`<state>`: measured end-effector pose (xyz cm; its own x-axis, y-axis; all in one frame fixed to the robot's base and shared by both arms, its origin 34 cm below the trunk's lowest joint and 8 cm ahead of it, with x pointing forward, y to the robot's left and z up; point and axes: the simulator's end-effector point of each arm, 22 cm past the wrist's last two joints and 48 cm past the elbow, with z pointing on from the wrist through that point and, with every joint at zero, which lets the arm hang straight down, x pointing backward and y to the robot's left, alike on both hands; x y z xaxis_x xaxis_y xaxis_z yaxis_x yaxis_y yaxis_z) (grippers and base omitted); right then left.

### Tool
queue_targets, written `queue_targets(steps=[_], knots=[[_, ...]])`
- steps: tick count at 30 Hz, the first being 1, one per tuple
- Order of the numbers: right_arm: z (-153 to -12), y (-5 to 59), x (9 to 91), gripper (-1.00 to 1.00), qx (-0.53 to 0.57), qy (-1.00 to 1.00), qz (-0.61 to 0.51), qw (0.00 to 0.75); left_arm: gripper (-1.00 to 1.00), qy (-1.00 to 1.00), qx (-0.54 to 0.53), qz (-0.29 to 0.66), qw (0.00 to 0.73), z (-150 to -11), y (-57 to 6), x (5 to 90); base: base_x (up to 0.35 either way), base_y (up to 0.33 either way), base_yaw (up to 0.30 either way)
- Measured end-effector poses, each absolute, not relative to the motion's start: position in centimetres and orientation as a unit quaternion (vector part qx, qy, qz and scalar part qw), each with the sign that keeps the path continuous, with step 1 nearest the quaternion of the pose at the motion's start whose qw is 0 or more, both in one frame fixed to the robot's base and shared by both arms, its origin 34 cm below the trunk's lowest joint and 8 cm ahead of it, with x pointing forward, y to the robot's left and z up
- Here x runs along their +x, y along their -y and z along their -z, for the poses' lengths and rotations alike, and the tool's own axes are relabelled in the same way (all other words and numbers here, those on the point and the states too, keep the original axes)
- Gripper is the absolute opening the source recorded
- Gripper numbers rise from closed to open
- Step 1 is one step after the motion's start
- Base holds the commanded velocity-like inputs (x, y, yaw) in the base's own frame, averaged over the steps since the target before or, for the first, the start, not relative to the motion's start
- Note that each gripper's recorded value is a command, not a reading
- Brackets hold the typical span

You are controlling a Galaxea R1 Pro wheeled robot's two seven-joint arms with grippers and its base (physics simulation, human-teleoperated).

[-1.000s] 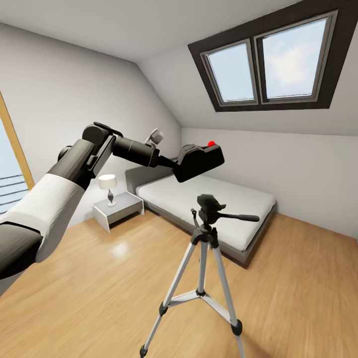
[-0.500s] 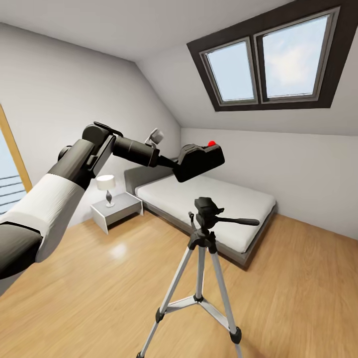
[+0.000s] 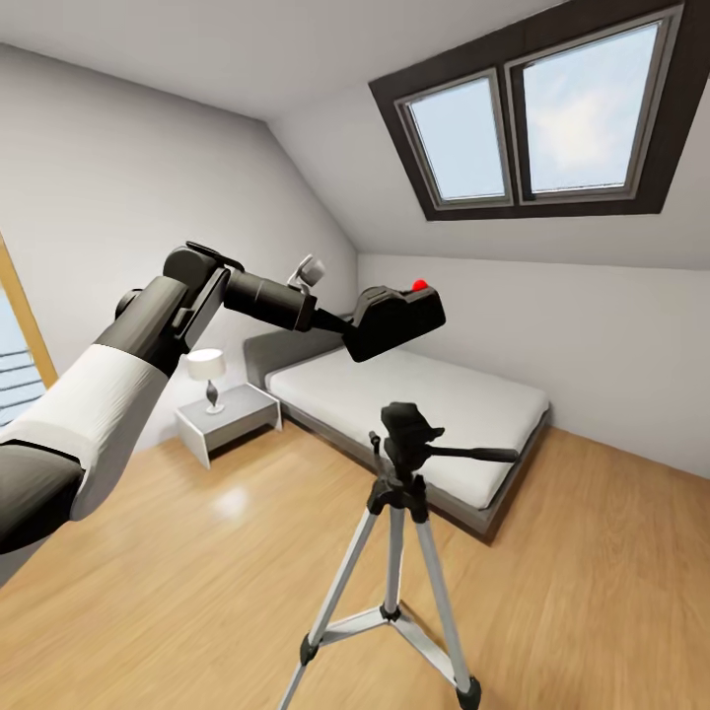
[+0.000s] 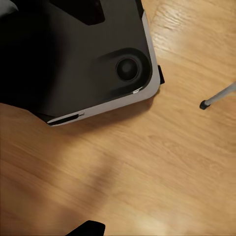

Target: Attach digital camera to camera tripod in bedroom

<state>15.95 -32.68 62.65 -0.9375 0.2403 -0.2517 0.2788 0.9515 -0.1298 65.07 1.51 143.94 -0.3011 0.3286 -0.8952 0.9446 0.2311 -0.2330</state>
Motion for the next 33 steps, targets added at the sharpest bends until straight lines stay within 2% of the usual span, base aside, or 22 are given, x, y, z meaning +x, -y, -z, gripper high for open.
queue_targets(steps=[14,18,28,33], knots=[[-62.6,32.7,16.0,1.0,0.132,-0.981,0.082,0.117,-1.0,-0.688,0.466,0.414,0.372,-144.1,-1.3,64.9,0.075,-0.009,0.0],[-62.6,32.7,16.0,1.0,0.132,-0.981,0.082,0.117,-1.0,-0.688,0.465,0.413,0.372,-144.1,-1.3,64.8,0.243,0.0,0.0],[-62.6,32.7,15.9,1.0,0.132,-0.981,0.082,0.117,-1.0,-0.692,0.463,0.412,0.369,-143.7,-1.2,65.1,0.02,0.0,0.0],[-62.6,32.7,15.9,1.0,0.132,-0.981,0.081,0.116,-1.0,-0.696,0.485,0.409,0.336,-141.9,-0.6,63.8,0.0,0.0,0.0]])
